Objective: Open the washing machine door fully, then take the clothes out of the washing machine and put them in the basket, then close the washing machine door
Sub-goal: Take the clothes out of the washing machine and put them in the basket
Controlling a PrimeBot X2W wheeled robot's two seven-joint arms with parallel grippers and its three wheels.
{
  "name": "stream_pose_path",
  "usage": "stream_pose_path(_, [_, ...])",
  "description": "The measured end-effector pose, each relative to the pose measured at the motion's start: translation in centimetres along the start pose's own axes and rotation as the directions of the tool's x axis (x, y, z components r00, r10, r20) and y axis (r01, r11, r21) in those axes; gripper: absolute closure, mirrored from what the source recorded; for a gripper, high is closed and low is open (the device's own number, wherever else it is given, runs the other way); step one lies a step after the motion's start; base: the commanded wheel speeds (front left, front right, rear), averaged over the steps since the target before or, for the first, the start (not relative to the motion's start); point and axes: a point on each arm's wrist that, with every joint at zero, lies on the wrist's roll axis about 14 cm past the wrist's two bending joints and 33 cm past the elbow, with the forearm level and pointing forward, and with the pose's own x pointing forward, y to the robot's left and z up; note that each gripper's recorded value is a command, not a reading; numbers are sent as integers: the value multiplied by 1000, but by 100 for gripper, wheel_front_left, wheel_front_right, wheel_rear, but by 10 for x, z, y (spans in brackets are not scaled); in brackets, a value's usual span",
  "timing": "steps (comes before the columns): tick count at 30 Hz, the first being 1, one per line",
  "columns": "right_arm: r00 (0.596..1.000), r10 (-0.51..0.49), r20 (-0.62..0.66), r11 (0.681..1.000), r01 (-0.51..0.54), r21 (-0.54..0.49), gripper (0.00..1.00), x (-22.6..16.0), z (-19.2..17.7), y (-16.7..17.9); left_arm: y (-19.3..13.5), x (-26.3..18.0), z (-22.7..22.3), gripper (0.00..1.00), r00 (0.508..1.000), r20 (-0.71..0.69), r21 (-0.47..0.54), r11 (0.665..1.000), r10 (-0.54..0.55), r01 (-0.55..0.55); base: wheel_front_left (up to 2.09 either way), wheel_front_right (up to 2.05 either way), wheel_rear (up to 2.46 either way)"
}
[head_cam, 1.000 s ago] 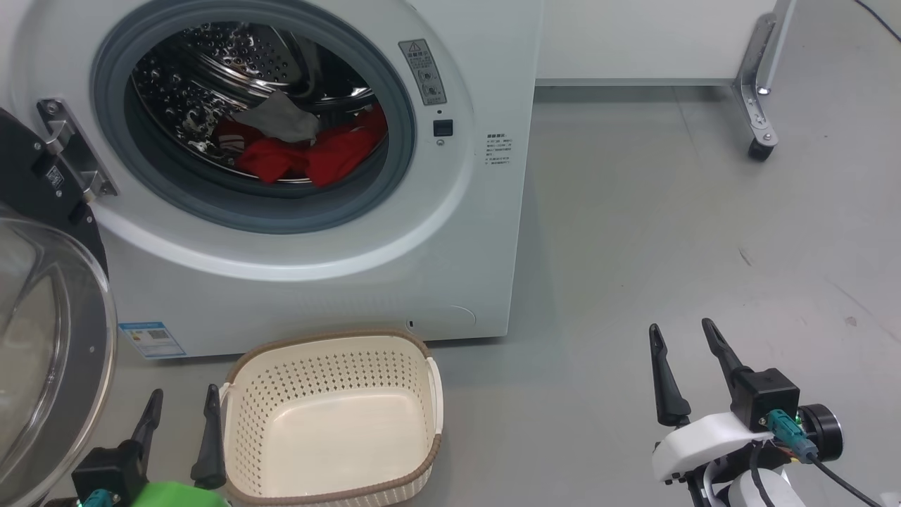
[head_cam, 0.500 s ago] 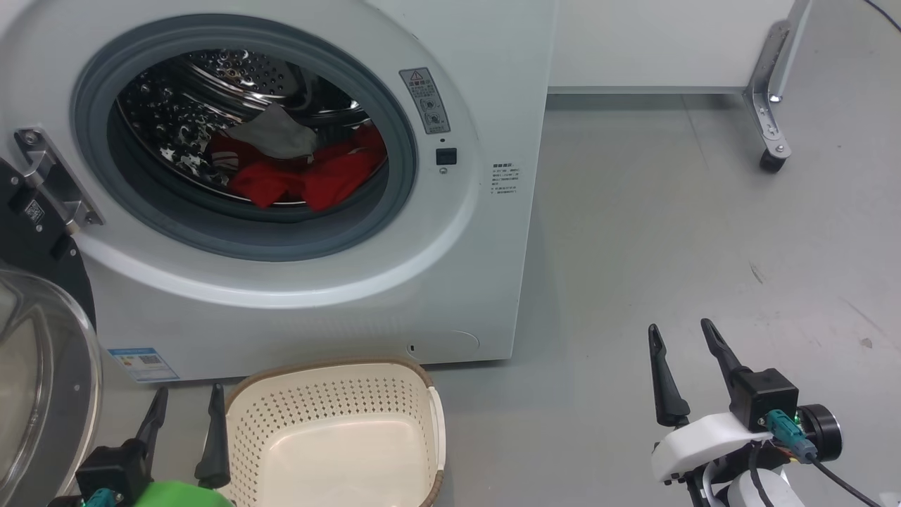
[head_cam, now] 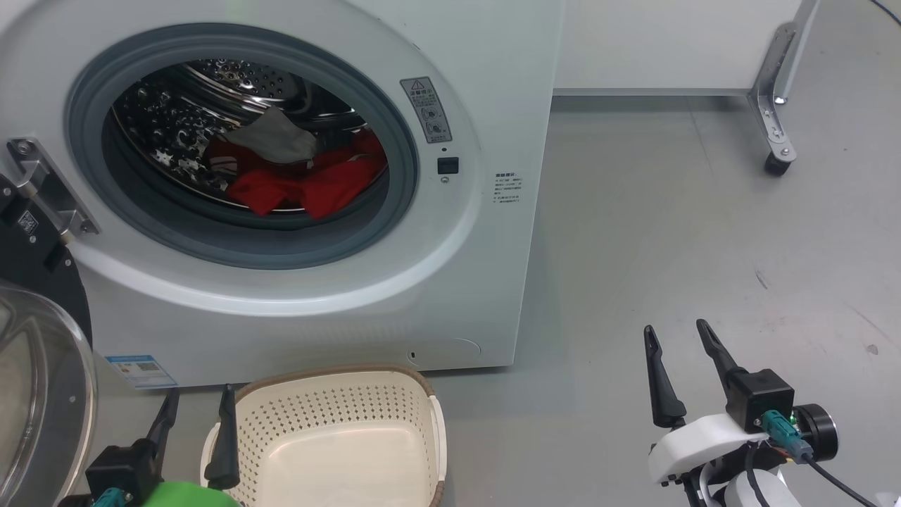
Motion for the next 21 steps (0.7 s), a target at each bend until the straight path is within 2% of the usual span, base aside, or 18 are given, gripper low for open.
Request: stream_pose_path(21, [999,-1,-54,1000,1,8,0,3,-18,0,-17,5,-24,0,996,-74,-35,998,-50,47,0,0,0])
